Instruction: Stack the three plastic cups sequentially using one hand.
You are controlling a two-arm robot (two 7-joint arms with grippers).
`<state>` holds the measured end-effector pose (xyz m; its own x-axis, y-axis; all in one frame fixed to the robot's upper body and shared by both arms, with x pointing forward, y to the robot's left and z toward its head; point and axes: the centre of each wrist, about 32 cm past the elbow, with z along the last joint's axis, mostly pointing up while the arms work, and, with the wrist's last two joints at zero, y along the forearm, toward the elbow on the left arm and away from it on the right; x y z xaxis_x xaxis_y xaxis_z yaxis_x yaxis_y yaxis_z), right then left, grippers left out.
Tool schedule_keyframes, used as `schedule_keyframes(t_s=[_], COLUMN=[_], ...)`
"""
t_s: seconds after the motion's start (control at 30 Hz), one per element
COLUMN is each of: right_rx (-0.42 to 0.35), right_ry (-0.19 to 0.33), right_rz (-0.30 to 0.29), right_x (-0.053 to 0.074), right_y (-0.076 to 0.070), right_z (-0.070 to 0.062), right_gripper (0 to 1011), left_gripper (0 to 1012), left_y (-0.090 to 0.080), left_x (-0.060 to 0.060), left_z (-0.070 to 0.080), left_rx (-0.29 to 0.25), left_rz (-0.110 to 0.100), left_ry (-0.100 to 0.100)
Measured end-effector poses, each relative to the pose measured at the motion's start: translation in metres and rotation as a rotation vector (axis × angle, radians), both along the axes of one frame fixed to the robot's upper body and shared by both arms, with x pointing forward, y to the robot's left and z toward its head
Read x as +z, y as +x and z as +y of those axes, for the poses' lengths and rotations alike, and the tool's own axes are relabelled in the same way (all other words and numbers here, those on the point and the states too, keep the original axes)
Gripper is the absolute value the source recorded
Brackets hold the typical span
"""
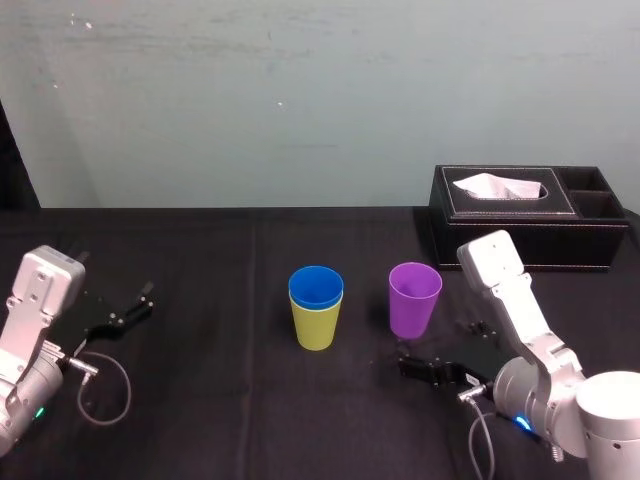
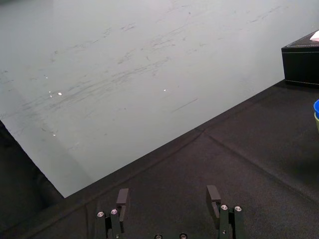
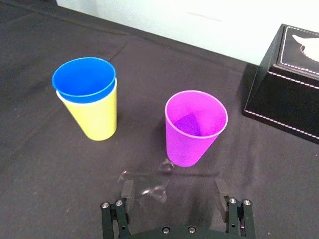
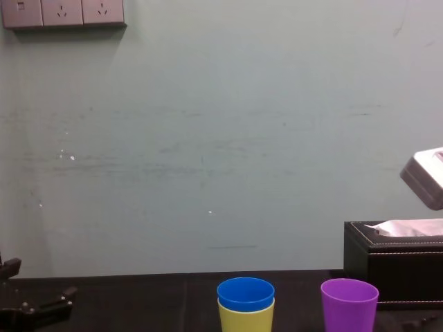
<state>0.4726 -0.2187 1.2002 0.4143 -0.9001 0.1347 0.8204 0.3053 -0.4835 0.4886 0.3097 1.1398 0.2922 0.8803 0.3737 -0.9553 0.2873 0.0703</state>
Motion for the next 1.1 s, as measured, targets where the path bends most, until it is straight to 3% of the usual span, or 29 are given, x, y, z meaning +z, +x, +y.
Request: schedule_keyframes(t_s=[0.57,1.1], right_rx=[-0.034,-0.054], right_ry=[0.028,0.038], right_rz=[0.003,-0.002], right_x=[-0.013,-0.016], right_y=[0.026,0.045], right_z=[0.009,0.012], right_gripper=[1003,1003], left_gripper=[1000,1000], left_y=[0.000,0.000], left_x=[0.000,0.000], left_z=[0.000,0.000], left_rx=[0.000,0.000], left_rz=[0.000,0.000], left_ry=[0.000,0.000])
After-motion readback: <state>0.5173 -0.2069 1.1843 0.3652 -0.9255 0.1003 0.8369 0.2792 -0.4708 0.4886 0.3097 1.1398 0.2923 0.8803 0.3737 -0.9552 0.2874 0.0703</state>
